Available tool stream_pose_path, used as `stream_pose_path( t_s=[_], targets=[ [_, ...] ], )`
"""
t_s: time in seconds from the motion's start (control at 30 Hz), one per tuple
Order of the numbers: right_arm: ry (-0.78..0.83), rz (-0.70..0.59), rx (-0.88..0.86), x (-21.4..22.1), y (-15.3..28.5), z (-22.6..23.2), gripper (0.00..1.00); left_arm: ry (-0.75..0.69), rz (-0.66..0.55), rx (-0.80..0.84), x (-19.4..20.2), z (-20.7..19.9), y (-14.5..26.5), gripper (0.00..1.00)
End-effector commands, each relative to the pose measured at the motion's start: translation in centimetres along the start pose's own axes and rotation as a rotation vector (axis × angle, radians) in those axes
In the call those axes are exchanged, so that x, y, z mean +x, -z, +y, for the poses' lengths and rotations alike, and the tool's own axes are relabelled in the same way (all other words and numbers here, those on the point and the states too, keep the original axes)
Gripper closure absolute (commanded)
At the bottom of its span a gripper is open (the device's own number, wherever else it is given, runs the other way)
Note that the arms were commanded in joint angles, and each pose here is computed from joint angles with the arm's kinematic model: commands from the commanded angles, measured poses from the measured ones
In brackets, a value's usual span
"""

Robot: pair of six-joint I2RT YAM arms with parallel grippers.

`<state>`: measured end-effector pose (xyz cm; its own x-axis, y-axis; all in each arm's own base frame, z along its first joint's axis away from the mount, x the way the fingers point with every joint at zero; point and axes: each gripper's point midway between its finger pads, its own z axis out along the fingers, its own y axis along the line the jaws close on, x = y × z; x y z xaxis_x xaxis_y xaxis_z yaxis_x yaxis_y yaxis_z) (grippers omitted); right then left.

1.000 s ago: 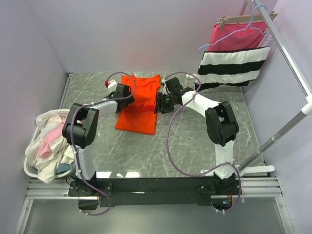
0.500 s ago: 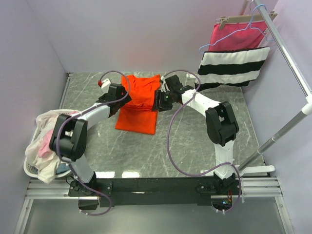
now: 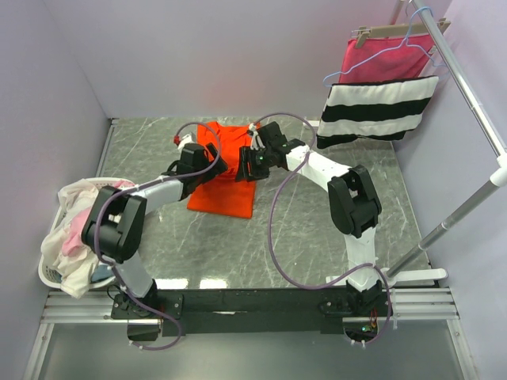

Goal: Fold and stack the t-shirts
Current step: Fold the folded rectangular tshirt in 1/3 of the way

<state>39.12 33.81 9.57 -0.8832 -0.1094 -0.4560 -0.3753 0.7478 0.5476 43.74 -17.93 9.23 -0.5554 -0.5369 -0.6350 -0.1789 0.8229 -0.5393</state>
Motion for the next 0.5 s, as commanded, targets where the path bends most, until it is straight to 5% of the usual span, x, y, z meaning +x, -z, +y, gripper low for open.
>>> stream_pose_path(
  t_s=[0.0, 0.47],
  targets=[
    [0.021, -0.029, 0.005, -1.0, 0.6, 0.3, 0.42, 0.023, -0.008, 0.088, -0.7, -2.7, -1.3, 0.0],
    [0.01, -0.015, 0.01, -0.3, 0.3, -0.2, 0.42, -0.021, -0.09, 0.052, -3.6, -3.8, -3.8, 0.01]
  ],
)
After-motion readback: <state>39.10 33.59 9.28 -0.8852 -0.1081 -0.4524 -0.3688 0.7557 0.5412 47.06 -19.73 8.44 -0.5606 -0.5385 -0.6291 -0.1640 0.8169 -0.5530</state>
